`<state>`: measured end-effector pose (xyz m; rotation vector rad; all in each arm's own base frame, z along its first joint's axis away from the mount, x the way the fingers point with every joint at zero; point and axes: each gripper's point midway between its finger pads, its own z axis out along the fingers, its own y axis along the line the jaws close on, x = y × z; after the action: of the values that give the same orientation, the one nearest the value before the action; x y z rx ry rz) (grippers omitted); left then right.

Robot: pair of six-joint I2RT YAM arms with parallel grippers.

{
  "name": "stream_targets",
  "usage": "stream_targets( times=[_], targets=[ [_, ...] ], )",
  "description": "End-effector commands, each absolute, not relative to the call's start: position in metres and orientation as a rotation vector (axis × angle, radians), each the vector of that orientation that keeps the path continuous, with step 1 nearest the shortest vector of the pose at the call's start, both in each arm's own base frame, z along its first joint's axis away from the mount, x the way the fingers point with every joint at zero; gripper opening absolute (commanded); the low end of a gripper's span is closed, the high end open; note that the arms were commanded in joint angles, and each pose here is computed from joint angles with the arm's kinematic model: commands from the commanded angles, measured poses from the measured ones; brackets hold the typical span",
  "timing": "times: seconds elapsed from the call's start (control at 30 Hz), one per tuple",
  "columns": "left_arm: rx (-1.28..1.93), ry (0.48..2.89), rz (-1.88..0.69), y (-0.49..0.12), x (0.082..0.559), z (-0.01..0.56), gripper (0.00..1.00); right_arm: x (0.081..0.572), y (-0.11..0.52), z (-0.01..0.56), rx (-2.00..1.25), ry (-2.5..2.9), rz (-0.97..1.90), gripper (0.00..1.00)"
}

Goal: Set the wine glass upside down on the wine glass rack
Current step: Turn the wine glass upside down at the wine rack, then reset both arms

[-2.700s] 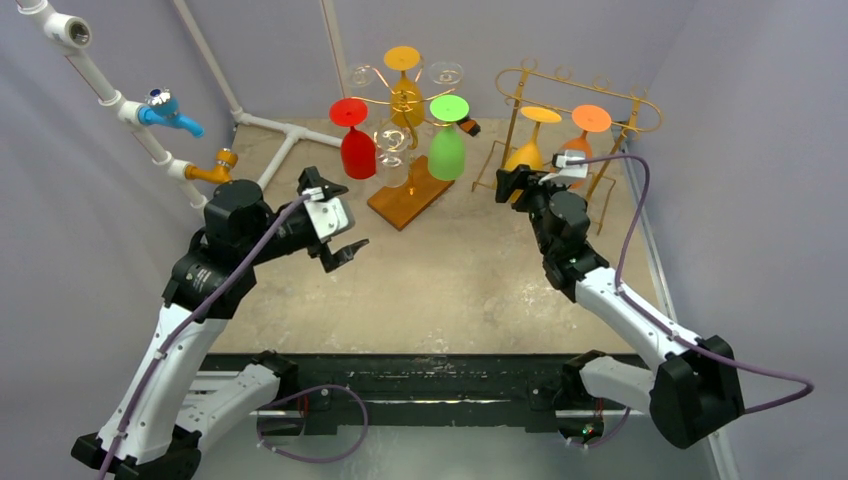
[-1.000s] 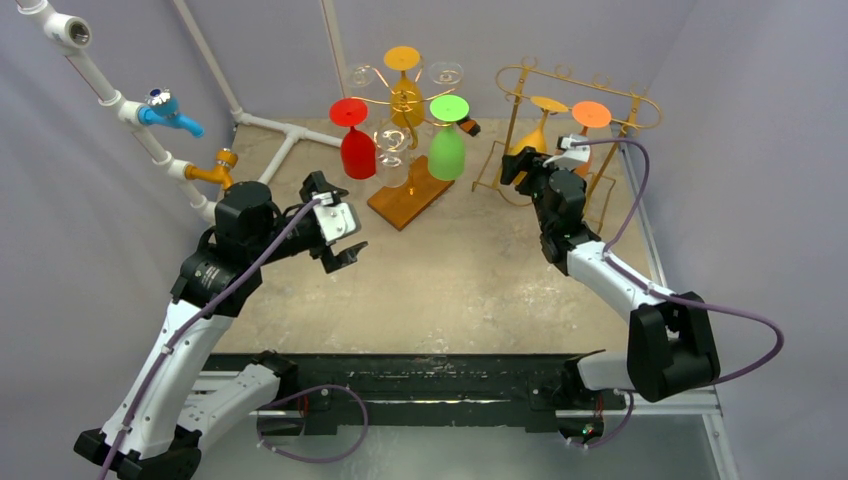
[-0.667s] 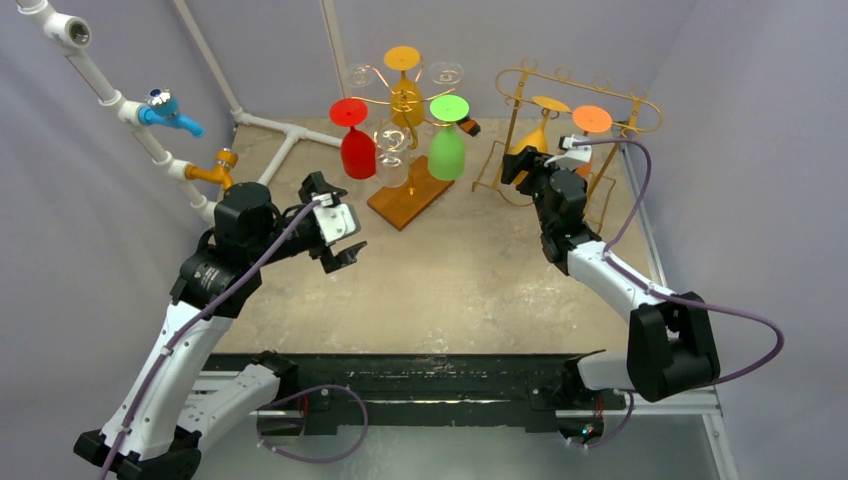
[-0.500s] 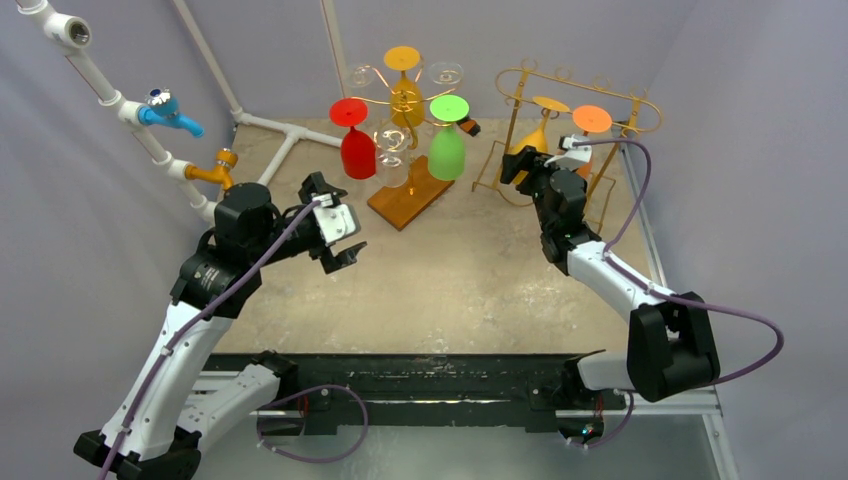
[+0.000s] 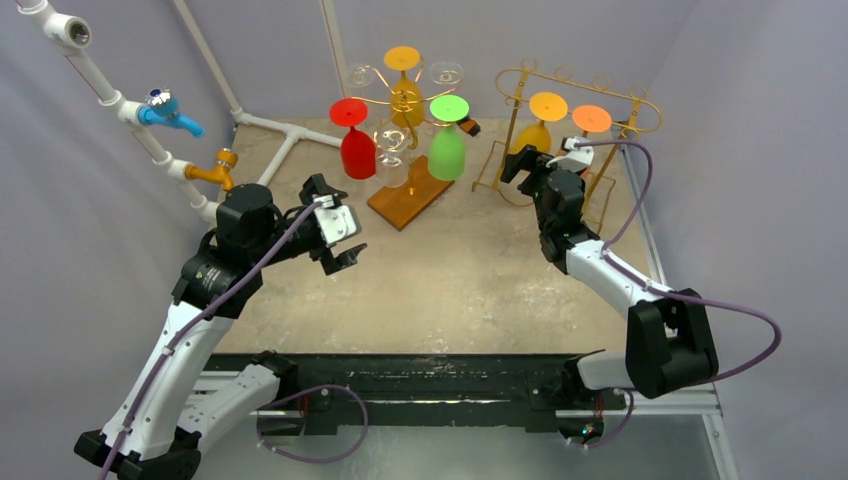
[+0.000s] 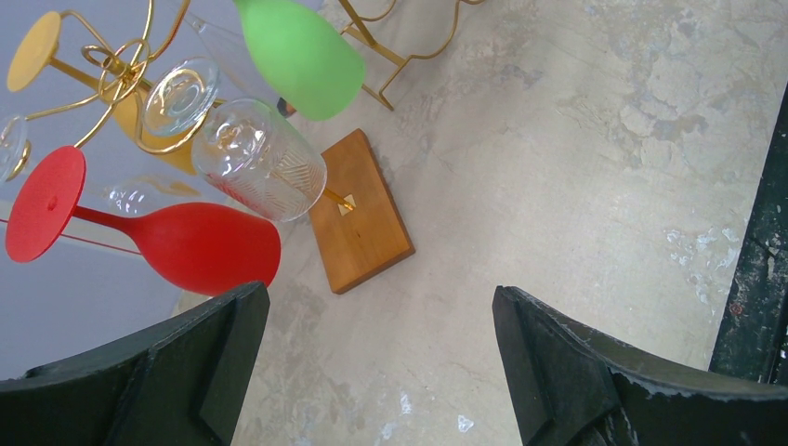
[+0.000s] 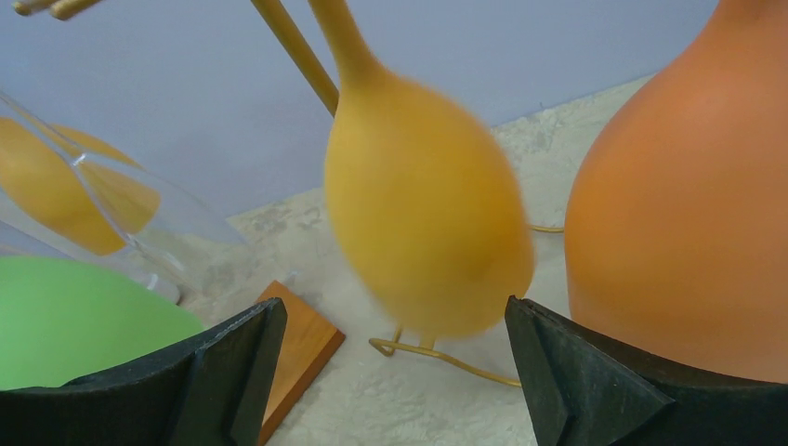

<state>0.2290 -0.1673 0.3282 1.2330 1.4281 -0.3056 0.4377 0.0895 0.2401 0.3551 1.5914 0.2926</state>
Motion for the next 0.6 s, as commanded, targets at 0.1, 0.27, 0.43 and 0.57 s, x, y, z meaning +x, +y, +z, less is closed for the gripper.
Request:
stream_targets(
  times=[0.1, 0.27, 0.43, 0.57],
  targets=[
    [1.231, 1.394, -0.298, -0.169, 0.23, 0.334, 1.0, 0.445, 0.089, 0.249, 0.391, 1.583, 0.301, 0.99],
    [1.232, 1.393, -0.297, -0.169, 0.23, 0.335, 1.0, 0.437, 0.087, 0.245, 0.396, 1.586, 0.305, 0.99],
    [1.232, 1.4, -0.3, -0.169, 0.23, 0.336, 1.0, 0.422, 0.095, 0.244, 0.378, 1.596, 0.382, 0.99],
    [1.213, 1.419, -0.3, -0.168, 0.231, 0.335, 1.0, 0.409, 0.099, 0.237, 0.367, 1.618, 0.415, 0.99]
  ],
)
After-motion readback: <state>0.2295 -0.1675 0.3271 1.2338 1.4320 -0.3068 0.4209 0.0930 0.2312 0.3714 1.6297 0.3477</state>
